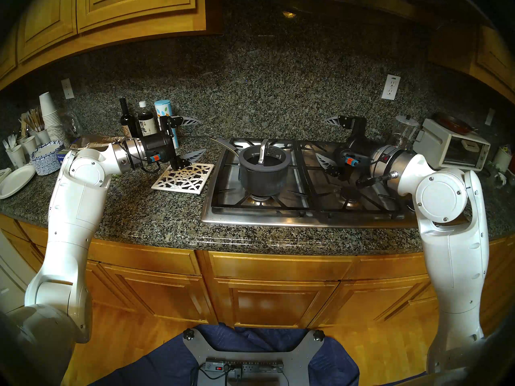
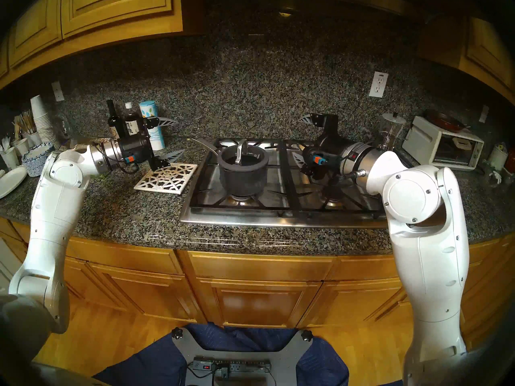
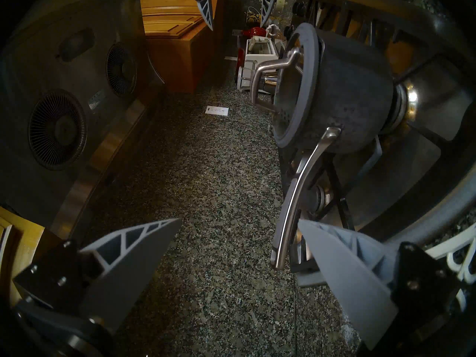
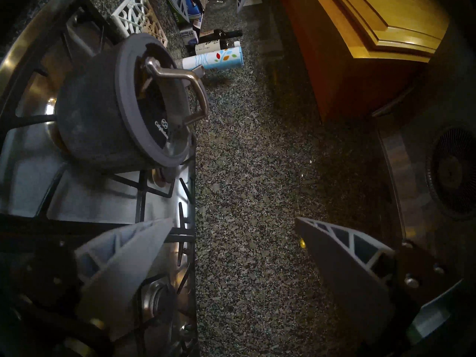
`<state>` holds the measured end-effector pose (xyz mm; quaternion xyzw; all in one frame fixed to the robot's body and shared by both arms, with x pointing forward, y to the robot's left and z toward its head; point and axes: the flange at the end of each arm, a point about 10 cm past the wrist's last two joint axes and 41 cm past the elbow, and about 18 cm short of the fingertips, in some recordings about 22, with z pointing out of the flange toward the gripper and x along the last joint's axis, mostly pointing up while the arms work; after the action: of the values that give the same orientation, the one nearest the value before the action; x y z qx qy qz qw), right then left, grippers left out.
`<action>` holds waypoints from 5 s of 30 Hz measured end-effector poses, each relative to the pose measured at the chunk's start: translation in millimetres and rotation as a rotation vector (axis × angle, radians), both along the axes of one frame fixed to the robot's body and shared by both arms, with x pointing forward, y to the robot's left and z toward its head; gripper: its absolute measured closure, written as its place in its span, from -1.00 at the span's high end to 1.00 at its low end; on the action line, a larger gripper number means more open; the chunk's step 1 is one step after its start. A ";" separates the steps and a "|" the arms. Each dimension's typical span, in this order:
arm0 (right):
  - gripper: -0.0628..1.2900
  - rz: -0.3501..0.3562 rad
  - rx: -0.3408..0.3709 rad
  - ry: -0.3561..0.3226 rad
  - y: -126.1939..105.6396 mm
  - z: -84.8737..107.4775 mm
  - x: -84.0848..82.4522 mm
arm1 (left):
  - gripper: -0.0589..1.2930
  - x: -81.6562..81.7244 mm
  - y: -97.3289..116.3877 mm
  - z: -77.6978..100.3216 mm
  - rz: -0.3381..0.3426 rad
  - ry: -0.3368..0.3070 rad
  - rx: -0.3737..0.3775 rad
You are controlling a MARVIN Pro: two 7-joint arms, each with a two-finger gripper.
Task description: Pick up the pot, put it on the stove, take off the pot lid
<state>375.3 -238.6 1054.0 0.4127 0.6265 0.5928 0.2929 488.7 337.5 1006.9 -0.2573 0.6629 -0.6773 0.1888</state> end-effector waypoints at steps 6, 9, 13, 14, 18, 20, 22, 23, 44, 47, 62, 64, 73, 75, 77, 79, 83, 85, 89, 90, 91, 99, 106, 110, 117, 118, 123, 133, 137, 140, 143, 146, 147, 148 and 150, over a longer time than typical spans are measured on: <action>0.92 0.046 -0.002 -0.001 5.5 -0.6 8.8 | 0.91 0.0 0.0 0.0 0.000 0.000 0.000; 0.92 0.076 -0.005 0.002 10.5 -2.4 14.1 | 0.91 0.0 0.0 0.0 0.000 0.000 0.000; 0.92 0.100 -0.009 0.003 13.5 -3.2 19.6 | 0.91 0.0 0.0 0.0 0.000 0.000 0.000; 0.92 0.107 -0.010 0.002 14.2 -3.0 21.2 | 0.91 0.0 0.0 0.0 0.000 0.000 0.000; 0.92 0.127 -0.015 -0.008 15.1 0.2 24.9 | 0.91 0.0 0.0 0.0 0.000 0.000 0.000; 0.92 0.135 -0.018 -0.014 14.9 2.2 25.5 | 0.91 0.0 0.0 0.0 0.000 0.000 0.000; 0.92 0.142 -0.021 -0.020 14.8 4.3 25.8 | 0.91 0.0 0.0 0.0 0.000 0.000 0.000; 0.92 0.147 -0.023 -0.024 14.8 5.8 25.9 | 0.91 0.0 0.0 0.0 0.000 0.000 0.000; 0.92 0.263 -0.097 0.031 12.6 9.9 45.3 | 0.91 -0.1 0.0 0.0 0.000 0.000 0.001; 0.92 0.283 -0.098 0.034 17.8 9.7 50.6 | 0.91 -0.1 0.0 0.0 -0.001 0.000 0.001; 0.92 0.346 -0.095 0.009 37.1 17.7 61.3 | 0.91 -0.1 0.0 0.0 -0.001 0.000 0.001; 0.92 0.350 -0.094 0.006 38.3 18.5 62.5 | 0.91 -0.1 0.0 0.0 -0.001 0.000 0.001; 0.92 0.366 -0.085 0.013 41.7 15.0 74.2 | 0.91 -0.1 0.0 0.0 -0.001 0.000 0.001; 0.92 0.370 -0.084 0.016 42.3 13.7 77.1 | 0.91 -0.1 0.0 0.0 -0.001 0.000 0.001; 0.92 0.374 -0.083 0.017 42.9 13.0 79.1 | 0.91 -0.1 0.0 0.0 -0.001 0.000 0.001; 0.92 0.379 -0.083 0.018 43.7 12.6 80.9 | 0.91 -0.1 0.0 0.0 -0.001 0.000 0.001; 0.92 0.392 -0.090 0.016 46.4 13.3 84.1 | 0.91 -0.1 0.0 0.1 -0.001 0.000 0.001; 0.92 0.398 -0.093 0.016 47.8 13.9 85.3 | 0.91 -0.1 0.0 0.1 -0.001 0.000 0.001; 0.92 0.410 -0.099 0.016 51.3 14.8 88.0 | 0.91 -0.1 0.0 0.1 -0.001 0.000 0.001; 0.92 0.415 -0.101 0.016 52.9 14.9 89.2 | 0.91 -0.1 0.0 0.1 -0.001 0.000 0.001; 0.92 0.418 -0.102 0.017 53.7 14.9 89.8 | 0.91 -0.1 0.0 0.1 -0.001 0.000 0.001; 0.92 0.446 -0.104 0.022 64.3 13.8 95.6 | 0.91 -0.1 0.0 0.1 -0.001 0.000 0.000; 0.92 0.459 -0.103 0.021 68.9 13.5 100.7 | 0.91 -0.1 0.0 0.1 -0.001 0.000 0.000; 0.92 0.460 -0.105 0.024 69.4 12.3 105.0 | 0.91 -0.1 0.0 0.1 -0.001 0.001 0.000; 0.92 0.454 -0.111 0.039 69.6 5.9 117.3 | 0.91 -0.1 0.0 0.1 -0.001 0.001 0.001; 0.92 0.455 -0.112 0.040 69.8 5.1 118.9 | 0.91 -0.1 0.0 0.1 -0.001 0.001 0.001; 0.92 0.457 -0.110 0.040 71.6 2.6 125.4 | 0.91 -0.2 0.0 0.1 -0.001 0.001 0.001; 0.92 0.475 -0.096 0.012 79.5 10.2 132.0 | 0.91 -0.2 0.0 0.0 -0.001 0.001 0.001; 0.93 0.481 -0.091 0.010 81.5 11.2 133.9 | 0.91 -0.2 0.0 0.0 -0.001 0.001 0.001; 0.93 0.484 -0.086 0.011 82.4 10.6 135.2 | 0.91 -0.2 0.0 0.0 -0.001 0.001 0.001; 0.93 0.488 -0.082 0.011 83.8 10.1 136.0 | 0.91 -0.2 0.0 0.0 -0.001 0.001 0.001; 0.92 0.492 -0.076 0.011 85.7 9.0 136.9 | 0.91 -0.2 0.0 0.0 -0.001 0.001 0.001; 0.93 0.494 -0.074 0.011 86.4 8.5 137.2 | 0.91 -0.2 0.0 0.0 -0.001 0.001 0.001; 0.92 0.495 -0.072 0.011 87.0 8.1 137.4 | 0.91 -0.2 0.0 0.0 -0.001 0.001 0.001; 0.92 0.497 -0.068 0.010 88.1 7.4 137.9 | 0.91 -0.2 0.0 0.0 -0.001 0.001 0.001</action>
<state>513.2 -150.5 1061.4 0.2388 0.7299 0.6229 0.1487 488.6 337.6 1006.9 -0.2571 0.6634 -0.6770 0.1882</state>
